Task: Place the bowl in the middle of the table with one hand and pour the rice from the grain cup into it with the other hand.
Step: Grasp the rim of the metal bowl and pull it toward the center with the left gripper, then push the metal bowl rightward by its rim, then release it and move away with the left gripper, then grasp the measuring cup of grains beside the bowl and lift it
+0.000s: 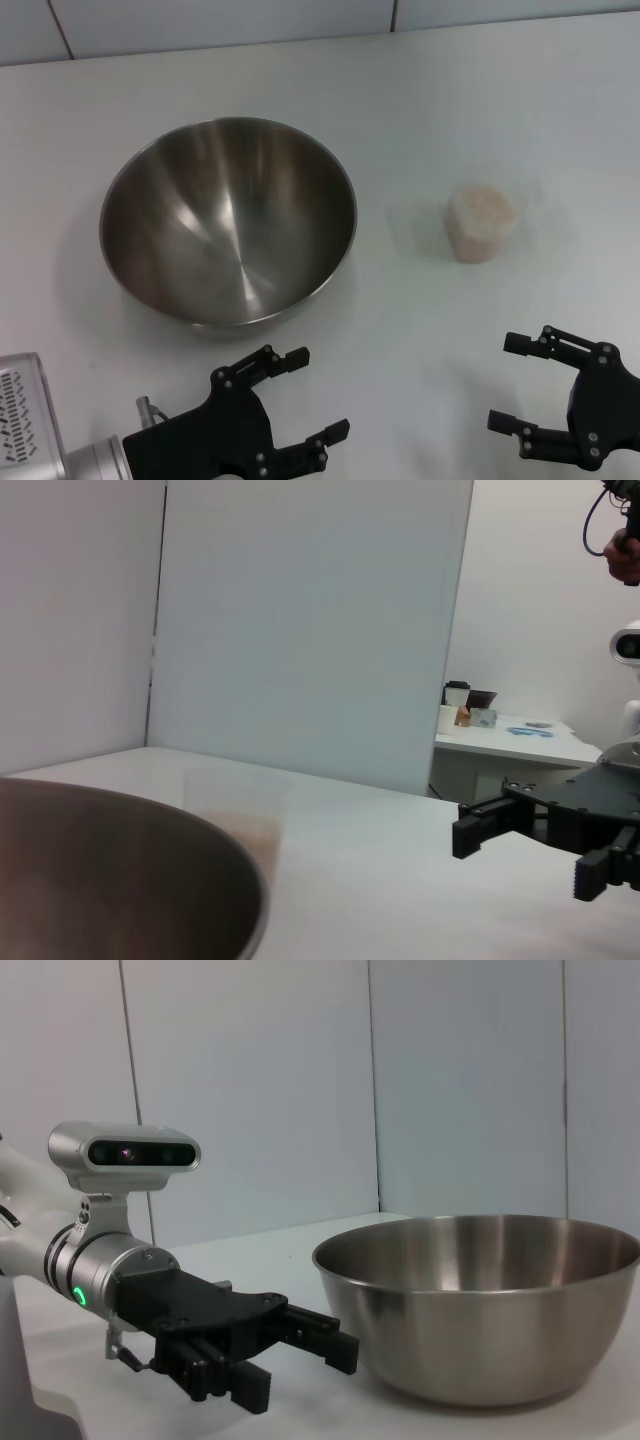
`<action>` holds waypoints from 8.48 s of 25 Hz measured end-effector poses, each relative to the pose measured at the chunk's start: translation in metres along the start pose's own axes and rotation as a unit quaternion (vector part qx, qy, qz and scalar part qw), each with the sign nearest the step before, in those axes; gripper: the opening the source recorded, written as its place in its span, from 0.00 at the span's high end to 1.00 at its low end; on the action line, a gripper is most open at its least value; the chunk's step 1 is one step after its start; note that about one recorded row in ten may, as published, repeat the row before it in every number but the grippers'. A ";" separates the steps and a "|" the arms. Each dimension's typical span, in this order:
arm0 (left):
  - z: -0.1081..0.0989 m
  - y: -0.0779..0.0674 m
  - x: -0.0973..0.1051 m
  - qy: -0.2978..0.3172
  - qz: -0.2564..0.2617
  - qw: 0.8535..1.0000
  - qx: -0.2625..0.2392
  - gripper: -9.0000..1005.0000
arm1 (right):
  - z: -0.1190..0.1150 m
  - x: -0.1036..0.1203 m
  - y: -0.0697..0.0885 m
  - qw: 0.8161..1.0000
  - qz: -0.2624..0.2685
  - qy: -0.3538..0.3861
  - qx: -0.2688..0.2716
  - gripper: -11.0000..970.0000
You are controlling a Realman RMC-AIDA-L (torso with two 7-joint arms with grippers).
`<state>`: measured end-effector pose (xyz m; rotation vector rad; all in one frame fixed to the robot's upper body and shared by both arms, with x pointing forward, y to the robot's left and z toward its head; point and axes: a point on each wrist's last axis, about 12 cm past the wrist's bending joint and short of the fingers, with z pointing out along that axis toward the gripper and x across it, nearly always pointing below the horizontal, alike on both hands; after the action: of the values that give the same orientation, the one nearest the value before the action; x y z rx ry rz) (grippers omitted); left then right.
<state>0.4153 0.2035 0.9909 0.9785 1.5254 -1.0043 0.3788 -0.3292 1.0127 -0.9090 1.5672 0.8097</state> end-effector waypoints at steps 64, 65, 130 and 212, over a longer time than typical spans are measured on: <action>-0.006 0.132 -0.152 0.251 -0.119 0.919 -0.279 0.19 | 0.009 -0.002 -0.001 1.000 0.000 -0.011 0.004 0.16; -0.005 0.133 -0.150 0.252 -0.121 0.919 -0.279 0.19 | 0.009 -0.002 -0.001 1.000 0.000 -0.011 0.004 0.16; 0.068 0.188 -0.204 0.217 -0.169 0.948 -0.161 0.95 | 0.018 -0.005 -0.008 1.000 0.007 -0.003 -0.020 0.16; -0.044 0.101 -0.114 0.110 0.075 0.982 -0.131 0.27 | 0.047 0.018 -0.067 0.931 0.040 -0.008 0.363 0.16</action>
<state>0.5142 0.2677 1.0973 1.0214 1.6873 -0.5859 0.4579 -0.3228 0.9853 -0.2952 1.7124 0.2361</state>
